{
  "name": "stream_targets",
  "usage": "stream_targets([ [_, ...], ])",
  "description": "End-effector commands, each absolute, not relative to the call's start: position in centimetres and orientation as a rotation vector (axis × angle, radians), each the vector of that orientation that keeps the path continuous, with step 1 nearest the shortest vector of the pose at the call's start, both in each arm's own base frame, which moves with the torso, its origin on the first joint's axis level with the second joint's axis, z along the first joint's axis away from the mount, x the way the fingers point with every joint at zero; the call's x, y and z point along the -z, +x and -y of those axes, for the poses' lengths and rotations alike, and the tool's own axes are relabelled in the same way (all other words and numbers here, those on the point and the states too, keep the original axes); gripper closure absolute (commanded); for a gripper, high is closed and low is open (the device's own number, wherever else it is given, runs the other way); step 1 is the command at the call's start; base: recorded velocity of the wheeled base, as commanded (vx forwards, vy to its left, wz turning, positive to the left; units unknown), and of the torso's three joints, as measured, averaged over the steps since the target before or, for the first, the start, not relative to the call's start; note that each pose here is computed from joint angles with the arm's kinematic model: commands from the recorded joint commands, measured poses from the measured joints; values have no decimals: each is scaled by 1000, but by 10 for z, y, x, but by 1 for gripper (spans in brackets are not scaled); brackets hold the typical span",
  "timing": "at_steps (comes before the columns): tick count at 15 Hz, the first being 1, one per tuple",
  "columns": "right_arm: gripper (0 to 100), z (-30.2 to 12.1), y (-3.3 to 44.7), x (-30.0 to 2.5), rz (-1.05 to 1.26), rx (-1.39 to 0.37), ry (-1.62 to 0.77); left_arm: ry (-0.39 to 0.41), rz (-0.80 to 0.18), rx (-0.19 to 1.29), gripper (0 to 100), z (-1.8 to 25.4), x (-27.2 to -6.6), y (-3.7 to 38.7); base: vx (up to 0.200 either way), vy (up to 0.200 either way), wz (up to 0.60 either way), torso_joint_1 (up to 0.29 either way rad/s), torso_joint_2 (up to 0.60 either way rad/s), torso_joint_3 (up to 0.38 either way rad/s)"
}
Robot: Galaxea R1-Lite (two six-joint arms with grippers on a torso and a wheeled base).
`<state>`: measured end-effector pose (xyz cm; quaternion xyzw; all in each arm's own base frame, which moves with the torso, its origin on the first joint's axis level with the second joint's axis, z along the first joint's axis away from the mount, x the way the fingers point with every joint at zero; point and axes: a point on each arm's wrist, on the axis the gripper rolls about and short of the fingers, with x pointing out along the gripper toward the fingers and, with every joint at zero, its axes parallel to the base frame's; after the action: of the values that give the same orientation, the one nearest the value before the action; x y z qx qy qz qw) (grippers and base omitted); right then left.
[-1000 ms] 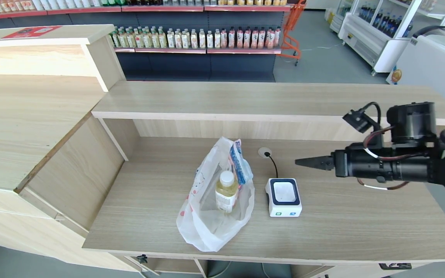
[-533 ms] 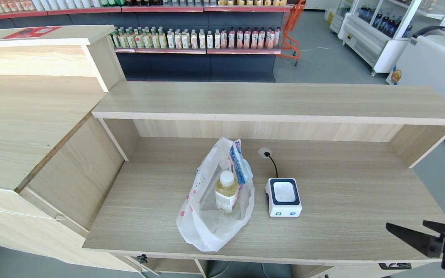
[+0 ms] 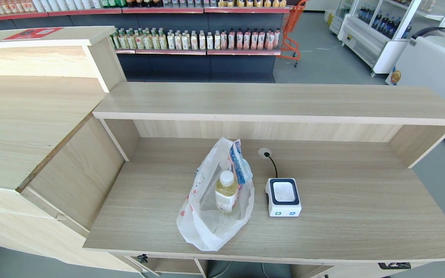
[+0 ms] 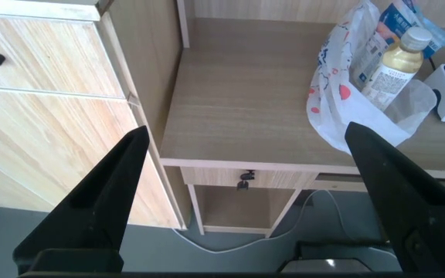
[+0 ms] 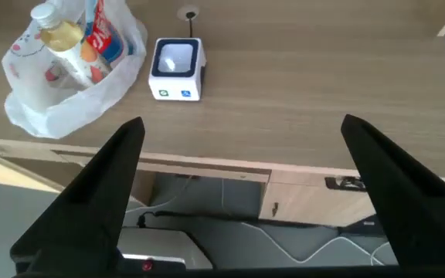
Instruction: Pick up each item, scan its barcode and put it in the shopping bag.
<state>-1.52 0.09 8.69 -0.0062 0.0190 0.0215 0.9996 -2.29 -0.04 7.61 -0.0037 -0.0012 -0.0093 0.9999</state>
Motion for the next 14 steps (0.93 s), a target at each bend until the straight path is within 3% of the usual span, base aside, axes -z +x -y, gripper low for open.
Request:
stream_targets([
  [1, 0, 0, -23, -75, 0, 9, 3, -8, 3, 18, 0, 0, -76, -23, 0, 0, 0, 0, 0, 0],
  [8, 0, 0, -23, -75, -3, 14, 34, -8, 3, 18, 0, 0, -76, -23, 0, 0, 0, 0, 0, 0],
  [9, 100, 0, -23, -76, -4, 19, 48, -8, 3, 18, 0, 0, -76, -23, 0, 0, 0, 0, 0, 0],
  [14, 100, 0, -23, -76, -4, 19, 49, -8, 3, 18, 0, 0, -76, -23, 0, 0, 0, 0, 0, 0],
])
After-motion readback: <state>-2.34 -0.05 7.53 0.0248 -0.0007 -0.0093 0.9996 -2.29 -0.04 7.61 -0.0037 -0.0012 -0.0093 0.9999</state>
